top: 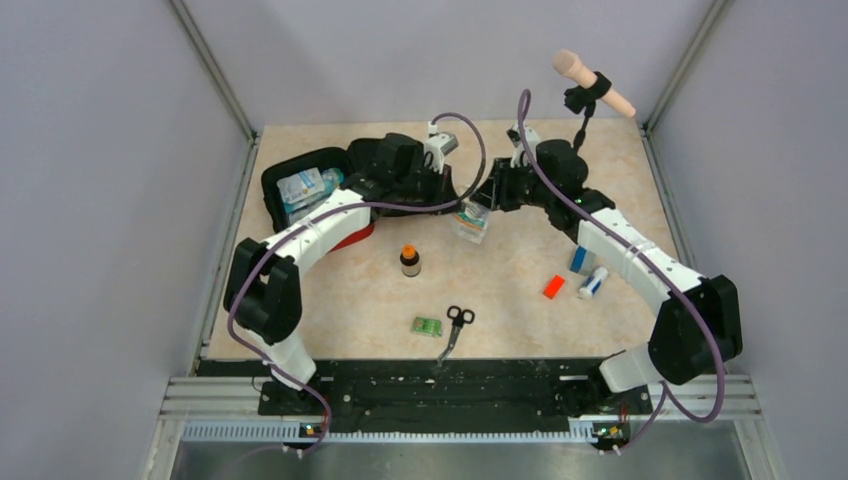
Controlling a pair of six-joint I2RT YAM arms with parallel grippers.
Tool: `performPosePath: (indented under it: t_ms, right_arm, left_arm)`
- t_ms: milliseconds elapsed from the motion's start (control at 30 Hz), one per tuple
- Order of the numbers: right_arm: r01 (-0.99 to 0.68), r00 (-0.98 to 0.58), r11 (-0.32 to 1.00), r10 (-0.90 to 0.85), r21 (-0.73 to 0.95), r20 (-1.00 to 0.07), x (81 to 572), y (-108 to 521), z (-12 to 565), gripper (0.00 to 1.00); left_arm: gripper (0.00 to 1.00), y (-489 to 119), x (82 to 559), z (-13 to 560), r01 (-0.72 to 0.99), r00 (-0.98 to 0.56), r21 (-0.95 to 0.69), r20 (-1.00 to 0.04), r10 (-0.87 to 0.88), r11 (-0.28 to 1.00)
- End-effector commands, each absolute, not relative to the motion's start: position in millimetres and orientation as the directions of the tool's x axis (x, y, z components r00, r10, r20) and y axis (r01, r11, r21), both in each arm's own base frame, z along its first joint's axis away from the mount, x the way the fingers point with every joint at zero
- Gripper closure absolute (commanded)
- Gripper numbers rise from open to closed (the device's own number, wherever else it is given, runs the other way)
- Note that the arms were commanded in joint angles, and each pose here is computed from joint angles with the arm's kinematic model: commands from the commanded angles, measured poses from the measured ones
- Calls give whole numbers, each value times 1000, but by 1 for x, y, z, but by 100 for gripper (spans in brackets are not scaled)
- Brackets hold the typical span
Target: Organize the medicine kit
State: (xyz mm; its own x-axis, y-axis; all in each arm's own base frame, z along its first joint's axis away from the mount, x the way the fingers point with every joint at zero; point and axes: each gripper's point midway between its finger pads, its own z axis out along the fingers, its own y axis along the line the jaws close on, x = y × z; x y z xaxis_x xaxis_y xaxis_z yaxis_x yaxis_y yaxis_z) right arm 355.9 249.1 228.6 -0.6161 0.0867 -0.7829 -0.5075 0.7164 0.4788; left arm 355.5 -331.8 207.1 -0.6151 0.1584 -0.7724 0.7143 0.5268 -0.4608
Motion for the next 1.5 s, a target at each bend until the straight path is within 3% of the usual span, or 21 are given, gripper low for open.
performPosePath:
  t_ms: [0, 67, 200, 300, 533, 633, 733, 867, 1200, 1400, 1467]
  right_arm:
    - [-543, -563, 700, 107, 464, -820, 356, 240, 252, 57]
    - [-533, -564, 707, 113, 465, -818, 360, 227, 252, 46]
    - [-527, -566, 706, 123, 473, -815, 363, 207, 250, 41]
    - [-547, -542, 717, 91, 433, -836, 358, 201, 246, 40]
    - [-603, -510, 692, 48, 397, -859, 347, 202, 247, 37]
    - [-614, -515, 677, 45, 405, -856, 347, 205, 247, 37]
    - [-621, -525, 663, 43, 418, -850, 346, 208, 246, 37]
    - [-635, -527, 646, 39, 424, -849, 343, 211, 247, 37]
    - [-648, -517, 642, 25, 410, -856, 340, 210, 248, 37]
    - [-649, -519, 642, 19, 408, -855, 339, 210, 246, 37]
    - [-647, -520, 645, 17, 407, -854, 339, 209, 244, 37]
  left_arm:
    - [100, -329, 354, 242, 799, -498, -371, -850, 174, 474]
    - [100, -316, 350, 244, 815, -463, -323, -862, 206, 481]
    - [100, -279, 346, 259, 836, -366, -194, -894, 258, 513]
    - [100, -236, 354, 270, 785, -363, -137, -893, 268, 604]
    - [100, -94, 388, 257, 418, -443, 0, -873, 203, 909]
    - [100, -54, 395, 235, 237, -522, -93, -852, 47, 967]
    - [100, -32, 400, 213, 102, -585, -239, -799, -136, 966]
    - [100, -22, 416, 188, 35, -628, -349, -737, -251, 936]
    - [100, -22, 464, 130, -47, -750, -448, -575, -328, 893]
    - [100, -16, 490, 116, -62, -749, -436, -574, -331, 898]
    - [94, -15, 494, 112, -70, -754, -434, -567, -333, 898]
